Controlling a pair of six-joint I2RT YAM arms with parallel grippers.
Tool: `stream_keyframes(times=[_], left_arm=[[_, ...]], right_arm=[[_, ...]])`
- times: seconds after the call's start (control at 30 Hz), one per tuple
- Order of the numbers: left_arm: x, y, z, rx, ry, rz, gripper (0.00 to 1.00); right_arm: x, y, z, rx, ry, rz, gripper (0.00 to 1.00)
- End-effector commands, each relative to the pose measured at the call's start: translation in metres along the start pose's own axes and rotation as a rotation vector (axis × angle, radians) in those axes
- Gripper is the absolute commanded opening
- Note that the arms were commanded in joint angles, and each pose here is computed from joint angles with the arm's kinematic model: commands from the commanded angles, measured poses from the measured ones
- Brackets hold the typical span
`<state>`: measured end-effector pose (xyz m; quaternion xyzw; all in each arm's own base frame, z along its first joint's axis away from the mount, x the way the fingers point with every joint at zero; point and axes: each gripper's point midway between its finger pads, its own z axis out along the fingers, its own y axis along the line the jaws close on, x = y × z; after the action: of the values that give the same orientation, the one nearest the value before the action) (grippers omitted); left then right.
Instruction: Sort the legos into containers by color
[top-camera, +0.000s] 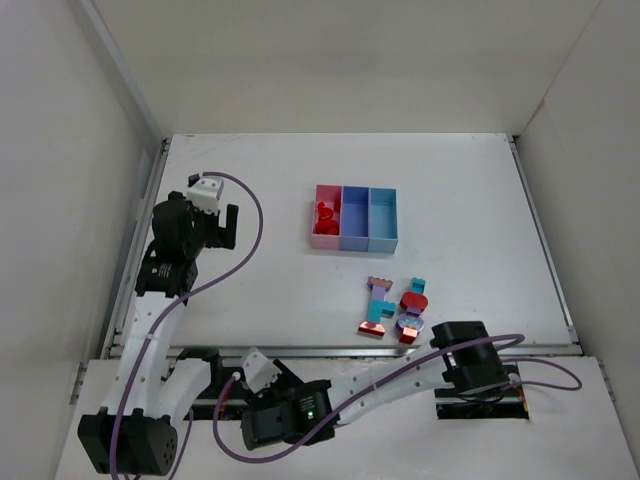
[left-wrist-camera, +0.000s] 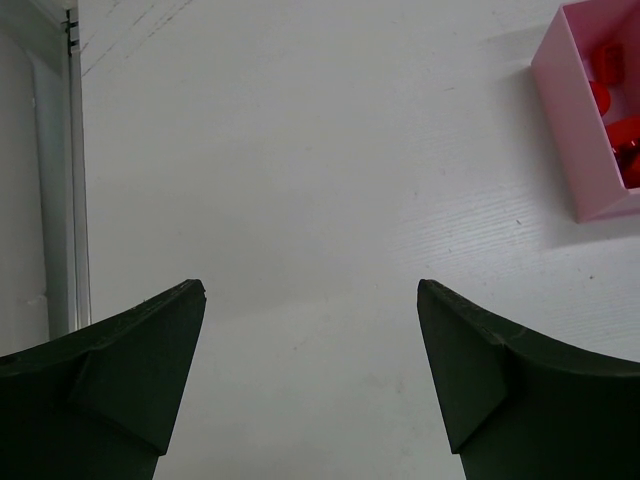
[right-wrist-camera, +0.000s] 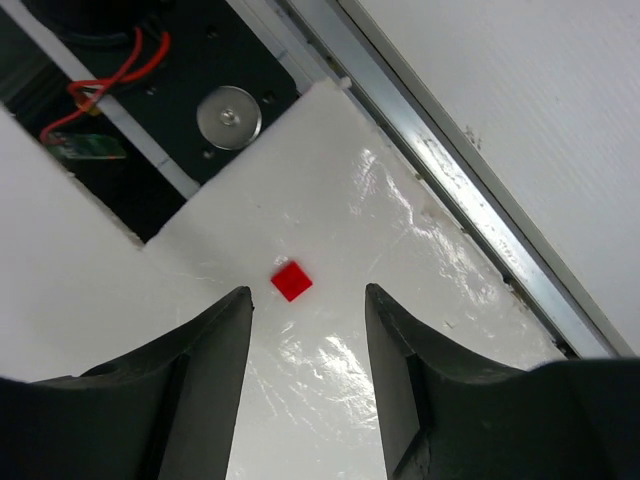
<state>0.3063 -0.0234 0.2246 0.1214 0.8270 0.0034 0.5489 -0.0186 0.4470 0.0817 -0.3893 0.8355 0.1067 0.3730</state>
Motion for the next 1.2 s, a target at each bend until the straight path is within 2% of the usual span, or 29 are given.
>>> stream_keyframes(times=[0.0,0.23,0.37,0.67,1.17], left_arm=[[-0.008,-0.005,-0.007,0.031,-0.036,0.014,0.85],[-0.008,-0.007,-0.008,0.047,-0.028,0.023,0.85],[0.001,-0.008,-0.005,0.054,0.009,0.019,0.85],[0.001,-0.007,-0.005,0.045,0.011,0.019,0.85],[0.003,-0.005,-0.003,0.038,0.022,0.018,0.85]], right_arm=[[-0.015,0.015,-0.005,-0.083,-0.045,0.004,0.55],[-0.003,0.024,-0.001,-0.157,-0.030,-0.044,0.61],[0.002,0.027,-0.001,-0.179,-0.015,-0.067,0.61],[0.015,0.033,0.012,-0.185,0.006,-0.087,0.61],[0.034,0.016,0.033,-0.025,0.093,-0.015,0.50]])
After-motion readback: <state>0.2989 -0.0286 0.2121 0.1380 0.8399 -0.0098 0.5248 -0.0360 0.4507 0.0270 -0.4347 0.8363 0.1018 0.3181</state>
